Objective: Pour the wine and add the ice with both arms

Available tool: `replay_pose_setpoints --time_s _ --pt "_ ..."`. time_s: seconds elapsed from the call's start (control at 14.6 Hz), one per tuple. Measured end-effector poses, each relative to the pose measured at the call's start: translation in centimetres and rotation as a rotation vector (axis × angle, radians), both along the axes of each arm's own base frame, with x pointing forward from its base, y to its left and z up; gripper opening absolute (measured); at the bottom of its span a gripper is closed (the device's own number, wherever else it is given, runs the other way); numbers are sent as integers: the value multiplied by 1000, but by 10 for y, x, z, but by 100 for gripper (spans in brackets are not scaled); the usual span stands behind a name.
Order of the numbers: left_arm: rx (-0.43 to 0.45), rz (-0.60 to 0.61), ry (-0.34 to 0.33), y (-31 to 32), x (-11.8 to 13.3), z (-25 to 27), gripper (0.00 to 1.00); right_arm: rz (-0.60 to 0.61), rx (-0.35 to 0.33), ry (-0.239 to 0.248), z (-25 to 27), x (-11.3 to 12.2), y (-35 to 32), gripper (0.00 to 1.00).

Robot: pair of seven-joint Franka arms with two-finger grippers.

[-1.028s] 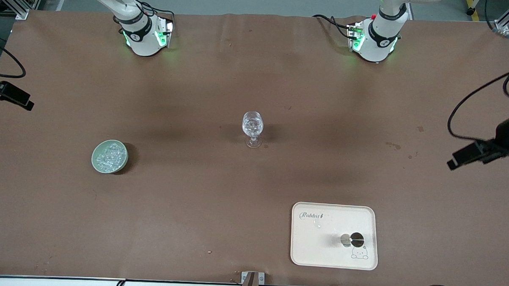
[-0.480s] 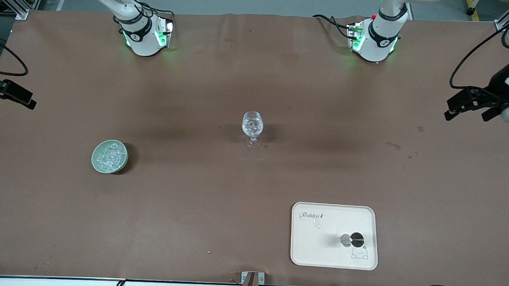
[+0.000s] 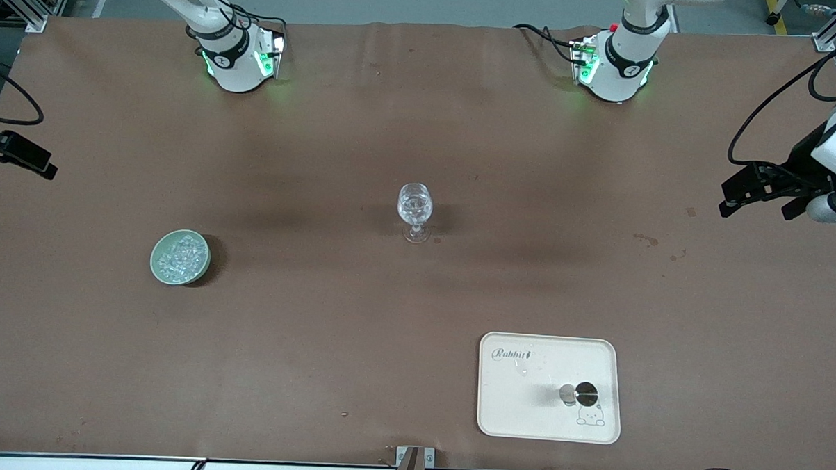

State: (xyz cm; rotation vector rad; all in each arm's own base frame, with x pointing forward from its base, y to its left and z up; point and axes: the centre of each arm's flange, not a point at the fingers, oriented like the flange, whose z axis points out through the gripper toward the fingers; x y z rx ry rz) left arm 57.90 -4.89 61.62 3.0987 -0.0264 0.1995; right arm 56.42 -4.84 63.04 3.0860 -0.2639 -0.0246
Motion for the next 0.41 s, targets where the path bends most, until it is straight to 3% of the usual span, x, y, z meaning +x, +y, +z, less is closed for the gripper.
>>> replay_pose_setpoints --time_s 0.41 --pt "6 -2 71 0 -5 -6 100 8 1 3 0 0 4 100"
